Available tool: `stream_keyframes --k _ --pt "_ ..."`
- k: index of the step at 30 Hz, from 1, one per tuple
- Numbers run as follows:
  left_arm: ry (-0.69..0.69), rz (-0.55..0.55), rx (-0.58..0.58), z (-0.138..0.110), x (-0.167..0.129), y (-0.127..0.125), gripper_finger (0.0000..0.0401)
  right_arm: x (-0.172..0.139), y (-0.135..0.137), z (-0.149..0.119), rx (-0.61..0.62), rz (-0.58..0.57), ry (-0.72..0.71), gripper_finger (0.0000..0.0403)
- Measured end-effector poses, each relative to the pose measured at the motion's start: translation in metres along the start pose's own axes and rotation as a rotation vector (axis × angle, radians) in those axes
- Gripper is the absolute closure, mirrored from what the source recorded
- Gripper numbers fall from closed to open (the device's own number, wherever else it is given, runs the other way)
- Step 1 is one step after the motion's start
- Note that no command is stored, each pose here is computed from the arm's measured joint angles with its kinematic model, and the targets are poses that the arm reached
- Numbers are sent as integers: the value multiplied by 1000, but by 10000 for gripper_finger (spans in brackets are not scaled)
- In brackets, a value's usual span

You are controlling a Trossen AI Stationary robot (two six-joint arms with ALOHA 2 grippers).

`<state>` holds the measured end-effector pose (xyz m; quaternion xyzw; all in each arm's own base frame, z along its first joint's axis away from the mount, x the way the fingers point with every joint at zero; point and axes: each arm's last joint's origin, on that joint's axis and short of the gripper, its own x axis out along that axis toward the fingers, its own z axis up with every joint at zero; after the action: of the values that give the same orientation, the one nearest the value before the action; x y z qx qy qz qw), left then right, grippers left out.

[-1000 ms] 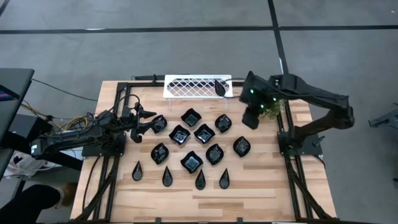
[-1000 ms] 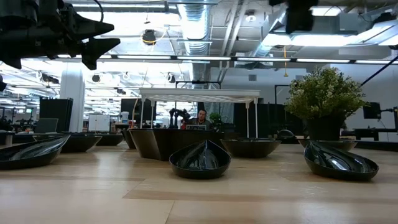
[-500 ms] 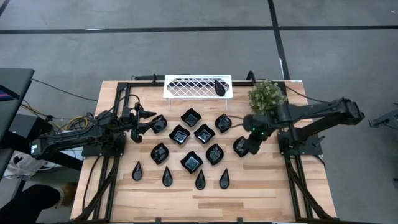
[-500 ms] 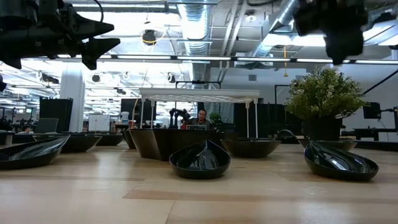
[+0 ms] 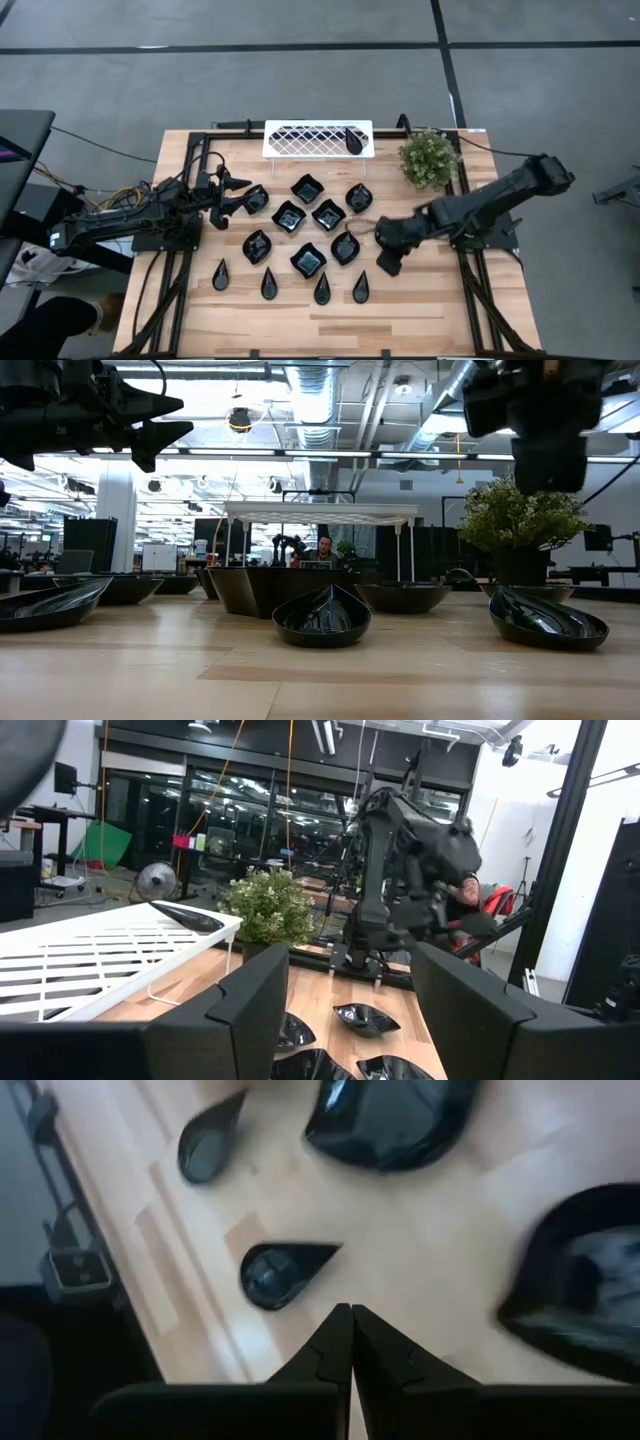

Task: Pick & Place Mini shaped plates
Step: Stack the drop-shaped plate on top of the other drop-shaped plate on the shelf

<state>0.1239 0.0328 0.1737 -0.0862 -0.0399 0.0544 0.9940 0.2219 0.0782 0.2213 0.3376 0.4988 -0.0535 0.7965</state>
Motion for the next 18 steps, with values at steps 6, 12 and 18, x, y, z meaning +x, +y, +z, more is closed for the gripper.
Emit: stream_keyframes --k 6,12,18 --pt "0 0 2 0 0 0 187 27 13 -16 45 -32 38 400" --pt "0 0 26 0 0 0 187 40 19 -31 88 -65 68 367" --pt "2 -7 30 0 0 0 187 44 23 -33 119 -52 52 313"
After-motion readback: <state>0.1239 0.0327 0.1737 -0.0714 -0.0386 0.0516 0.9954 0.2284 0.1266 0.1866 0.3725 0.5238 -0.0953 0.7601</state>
